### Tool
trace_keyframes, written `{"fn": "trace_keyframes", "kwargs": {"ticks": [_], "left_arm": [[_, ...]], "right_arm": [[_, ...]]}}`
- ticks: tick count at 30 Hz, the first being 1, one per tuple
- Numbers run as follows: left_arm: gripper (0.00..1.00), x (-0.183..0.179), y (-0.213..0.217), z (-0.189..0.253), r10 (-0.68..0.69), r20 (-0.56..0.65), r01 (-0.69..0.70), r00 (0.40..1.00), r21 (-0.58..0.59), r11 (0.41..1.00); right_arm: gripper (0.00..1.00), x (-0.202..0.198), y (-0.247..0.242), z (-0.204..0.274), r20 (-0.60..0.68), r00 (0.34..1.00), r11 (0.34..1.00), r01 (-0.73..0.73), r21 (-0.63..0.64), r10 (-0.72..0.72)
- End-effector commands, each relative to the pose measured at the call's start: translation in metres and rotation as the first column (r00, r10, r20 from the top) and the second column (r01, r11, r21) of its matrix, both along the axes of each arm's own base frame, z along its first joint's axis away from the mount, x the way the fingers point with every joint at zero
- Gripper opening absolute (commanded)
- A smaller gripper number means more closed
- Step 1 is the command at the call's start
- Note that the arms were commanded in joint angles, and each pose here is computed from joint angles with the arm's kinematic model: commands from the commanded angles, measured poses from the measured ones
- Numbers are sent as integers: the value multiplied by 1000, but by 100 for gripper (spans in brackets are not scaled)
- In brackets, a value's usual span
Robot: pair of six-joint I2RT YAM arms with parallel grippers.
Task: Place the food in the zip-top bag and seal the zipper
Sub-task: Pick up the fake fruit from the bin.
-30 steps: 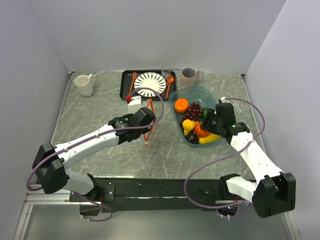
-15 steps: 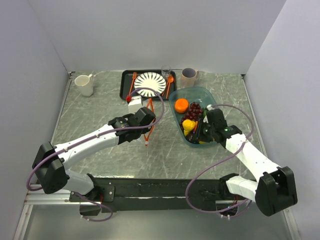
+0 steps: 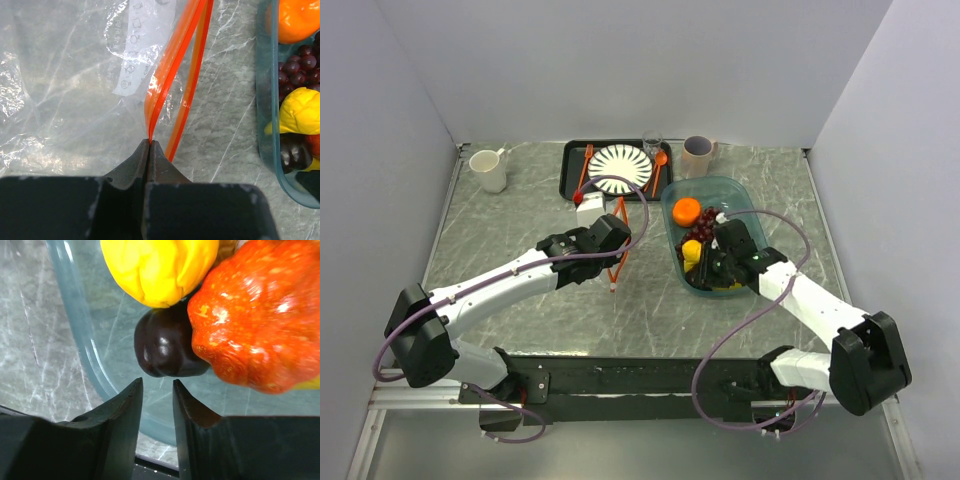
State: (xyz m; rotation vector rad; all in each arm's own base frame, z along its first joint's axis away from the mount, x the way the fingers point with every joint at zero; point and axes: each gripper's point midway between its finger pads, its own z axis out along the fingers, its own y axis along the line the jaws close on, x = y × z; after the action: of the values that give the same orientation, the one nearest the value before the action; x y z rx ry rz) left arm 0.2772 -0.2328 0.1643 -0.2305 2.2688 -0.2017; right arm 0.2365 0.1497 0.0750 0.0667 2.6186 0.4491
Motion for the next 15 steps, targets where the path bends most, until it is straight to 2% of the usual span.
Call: {"fn": "trace_keyframes", "kwargs": {"ticks": [1,3,4,6,10,15], "left_arm": [[1,5,-4,25,2,50,0,999,-52,999],[1,5,-4,24,4,48,-1,999,-53,999],[1,5,-5,25,1,50,2,999,-57,998],[1,5,-5,25,0,51,3,999,-58,998],[1,4,-4,27,-2,50,5,999,-60,998],[1,4,-4,29,-4,55,8,998,-58,998]], "right_arm": [[48,33,4,68,197,979,998,37,45,-45],[62,47,-3,95,271,957,995,90,54,-101],[66,52,-6,102,288,950,992,110,59,-123],[80,70,-19,113,308,933,983,169,73,-184],[81,103,-42,108,277,922,963,264,59,-270],[81,134,-51,82,216,932,956,292,34,-292]]}}
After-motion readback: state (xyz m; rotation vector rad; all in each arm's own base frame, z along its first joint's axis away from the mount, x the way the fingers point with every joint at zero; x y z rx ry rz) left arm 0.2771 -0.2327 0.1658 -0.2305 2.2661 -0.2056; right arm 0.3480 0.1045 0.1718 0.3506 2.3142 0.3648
